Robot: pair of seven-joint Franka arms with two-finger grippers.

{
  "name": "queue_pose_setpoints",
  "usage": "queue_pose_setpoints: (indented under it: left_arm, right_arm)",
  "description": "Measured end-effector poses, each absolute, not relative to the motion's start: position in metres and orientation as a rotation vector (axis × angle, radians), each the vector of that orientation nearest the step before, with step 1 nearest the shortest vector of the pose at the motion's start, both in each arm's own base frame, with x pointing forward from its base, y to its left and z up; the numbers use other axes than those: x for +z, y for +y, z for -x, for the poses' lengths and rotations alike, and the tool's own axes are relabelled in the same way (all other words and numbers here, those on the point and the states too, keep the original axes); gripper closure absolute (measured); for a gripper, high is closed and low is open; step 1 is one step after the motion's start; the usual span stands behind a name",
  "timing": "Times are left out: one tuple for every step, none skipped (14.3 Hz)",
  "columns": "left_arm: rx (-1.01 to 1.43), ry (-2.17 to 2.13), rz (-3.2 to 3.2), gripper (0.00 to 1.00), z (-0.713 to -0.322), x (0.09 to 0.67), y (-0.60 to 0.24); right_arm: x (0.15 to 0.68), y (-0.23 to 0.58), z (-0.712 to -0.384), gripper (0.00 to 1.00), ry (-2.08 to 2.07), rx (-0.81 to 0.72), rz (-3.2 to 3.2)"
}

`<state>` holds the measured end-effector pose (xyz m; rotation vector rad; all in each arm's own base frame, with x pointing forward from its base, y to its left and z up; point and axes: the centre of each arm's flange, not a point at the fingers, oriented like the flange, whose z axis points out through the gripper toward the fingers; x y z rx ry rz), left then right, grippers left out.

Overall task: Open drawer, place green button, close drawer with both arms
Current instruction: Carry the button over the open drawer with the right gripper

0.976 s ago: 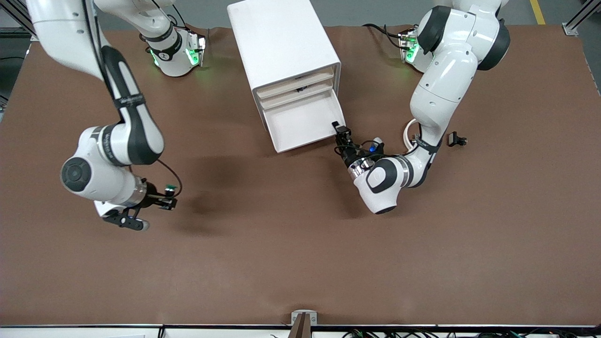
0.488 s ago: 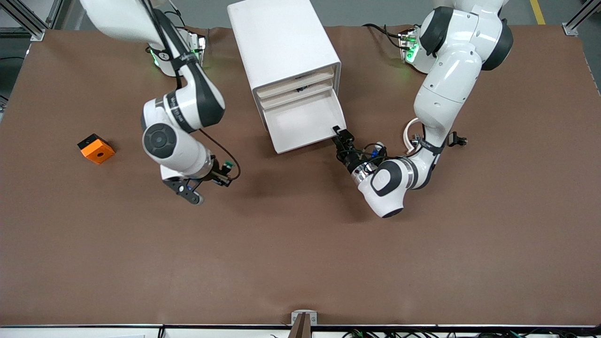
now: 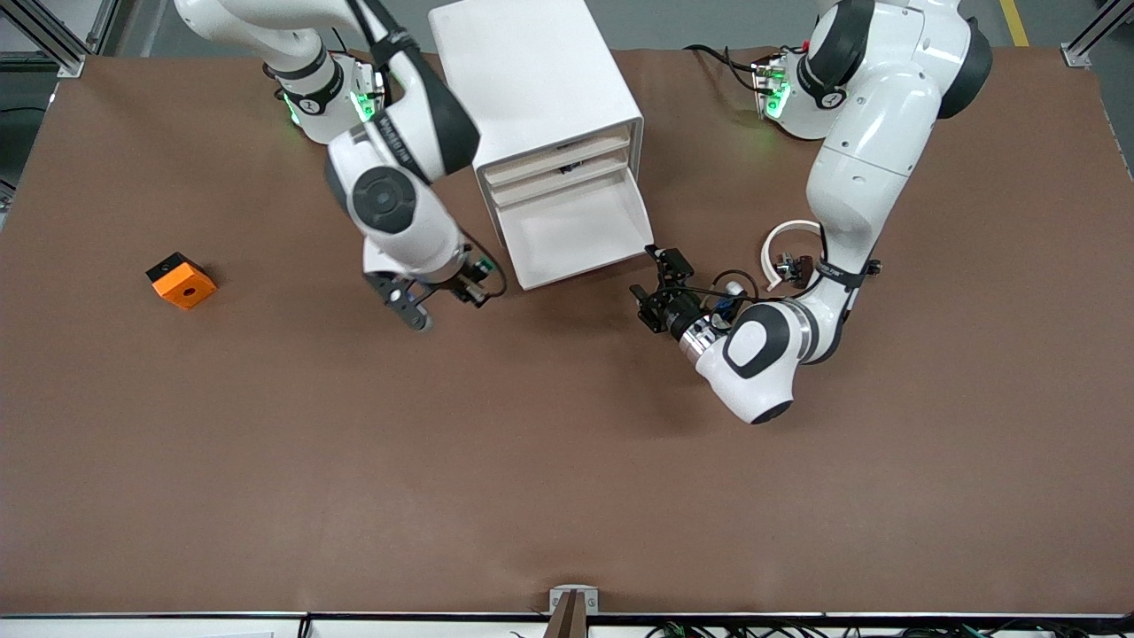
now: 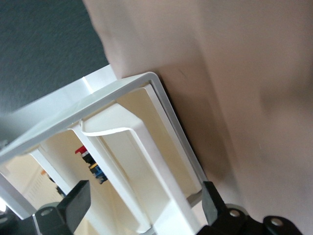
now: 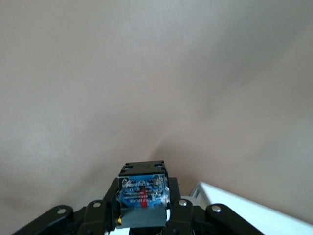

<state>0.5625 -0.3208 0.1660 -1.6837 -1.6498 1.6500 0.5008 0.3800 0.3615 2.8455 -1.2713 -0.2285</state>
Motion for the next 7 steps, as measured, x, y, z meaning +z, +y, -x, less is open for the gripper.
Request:
queue_pose_setpoints:
  left_arm:
    - [1.679,-1.617,1.782,0.00,-0.567,0.172,-0.318]
    - [1.700,-1.571,1.890,0.00,-0.572,0.178,-0.315]
    - [1.700,-1.514,2.007,0.00,-0.575,0.184,-0.312]
    - [1.678,-1.458,2.128,0.00,-0.579,0.189,-0.309]
    - [1.633,-1.404,2.268,0.00,-0.585,0.195,-0.307]
    - [1.575,-1.353,2.401,0.00,-0.591,0.201,-0.306]
    - [1.496,-1.302,2.529,0.00,-0.598,0.206,-0.304]
  right_arm:
    - [0.361,0.396,-0.488,0.59,-1.301,-0.223,-2.824]
    - [0.361,0.409,-0.477,0.59,-1.328,-0.219,-2.806]
    - [0.361,0.422,-0.467,0.59,-1.356,-0.215,-2.789]
    - [0.362,0.433,-0.457,0.59,-1.388,-0.209,-2.772]
    - [0.364,0.443,-0.449,0.59,-1.429,-0.202,-2.754]
    - [0.366,0.451,-0.444,0.59,-1.475,-0.195,-2.736]
    - [0.368,0.457,-0.440,0.59,-1.526,-0.188,-2.718]
